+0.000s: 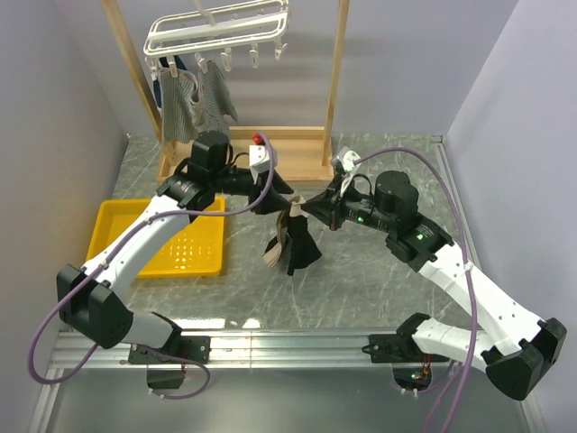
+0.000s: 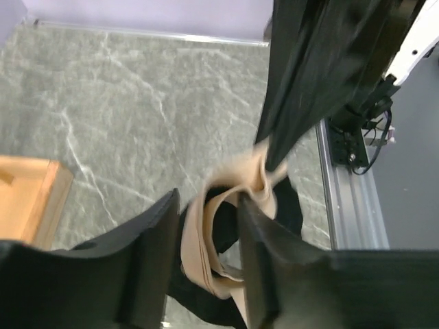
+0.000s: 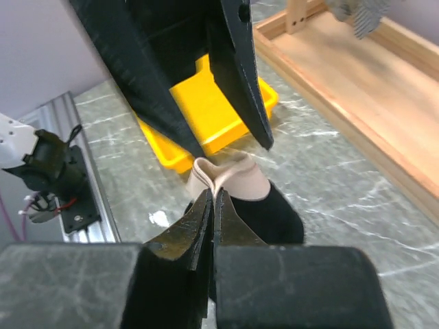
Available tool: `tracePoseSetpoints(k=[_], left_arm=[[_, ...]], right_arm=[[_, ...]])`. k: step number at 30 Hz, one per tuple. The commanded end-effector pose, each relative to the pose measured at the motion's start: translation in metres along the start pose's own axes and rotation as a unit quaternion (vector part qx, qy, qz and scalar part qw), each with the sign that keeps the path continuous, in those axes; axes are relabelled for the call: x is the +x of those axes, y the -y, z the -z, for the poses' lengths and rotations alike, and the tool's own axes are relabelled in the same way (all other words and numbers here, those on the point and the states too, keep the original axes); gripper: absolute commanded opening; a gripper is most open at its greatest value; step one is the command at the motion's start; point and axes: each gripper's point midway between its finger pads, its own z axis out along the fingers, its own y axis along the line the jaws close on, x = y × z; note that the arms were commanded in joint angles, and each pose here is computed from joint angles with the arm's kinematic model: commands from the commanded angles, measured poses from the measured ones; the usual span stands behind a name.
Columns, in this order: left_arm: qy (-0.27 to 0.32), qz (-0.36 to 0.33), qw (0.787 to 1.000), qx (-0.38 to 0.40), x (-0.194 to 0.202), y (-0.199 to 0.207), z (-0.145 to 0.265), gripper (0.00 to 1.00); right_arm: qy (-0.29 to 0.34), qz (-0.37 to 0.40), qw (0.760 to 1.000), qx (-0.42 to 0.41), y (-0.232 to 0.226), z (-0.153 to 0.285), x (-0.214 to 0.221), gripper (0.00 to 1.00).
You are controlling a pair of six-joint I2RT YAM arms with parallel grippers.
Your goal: Clip the underwear to the hanger
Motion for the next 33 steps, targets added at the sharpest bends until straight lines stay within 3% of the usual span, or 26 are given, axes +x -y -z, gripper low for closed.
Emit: tracePoseSetpoints(k=[1,3,7,9,11,14,20,22,33], left_arm=[[0.017,0.009,0.999,-0.037,-0.003,0.003,0.019,0.52],[0.016,0.019,0.998,-0.051,0.017,0.005,0.031,0.69],[-0.034,0.001,0.997,-0.069,0.064,0.012,0.045,0.75],[-0.066,-0.038,0.995,-0.067,0.09,0.02,0.052,0.85],[-0.101,-0.038,0.992,-0.067,0.126,0.029,0.057,0.86],[-0.133,-0.094,0.984,-0.078,0.16,0.036,0.065,0.86],[-0.171,-0.2,0.957,-0.126,0.204,0.038,0.062,0.86],[-0.149,-0.237,0.948,-0.148,0.195,0.03,0.056,0.86],[-0.145,-0.333,0.91,-0.2,0.215,0.002,0.03,0.91]], right_arm=[[0.056,0.044,0.997,0.028,0.001,0.02,-0.048,0.0],[0.059,0.048,0.997,0.03,0.001,0.024,-0.051,0.0],[0.046,0.048,0.997,0.037,0.003,0.027,-0.042,0.0],[0.037,0.044,0.997,0.044,0.006,0.027,-0.035,0.0],[0.021,0.054,0.997,0.05,0.011,0.026,-0.022,0.0],[0.008,0.046,0.997,0.058,0.017,0.024,-0.007,0.0],[0.005,0.035,0.997,0.072,0.026,0.022,0.001,0.0],[0.002,0.034,0.997,0.074,0.028,0.022,0.003,0.0],[-0.001,0.032,0.997,0.065,0.026,0.023,0.002,0.0]])
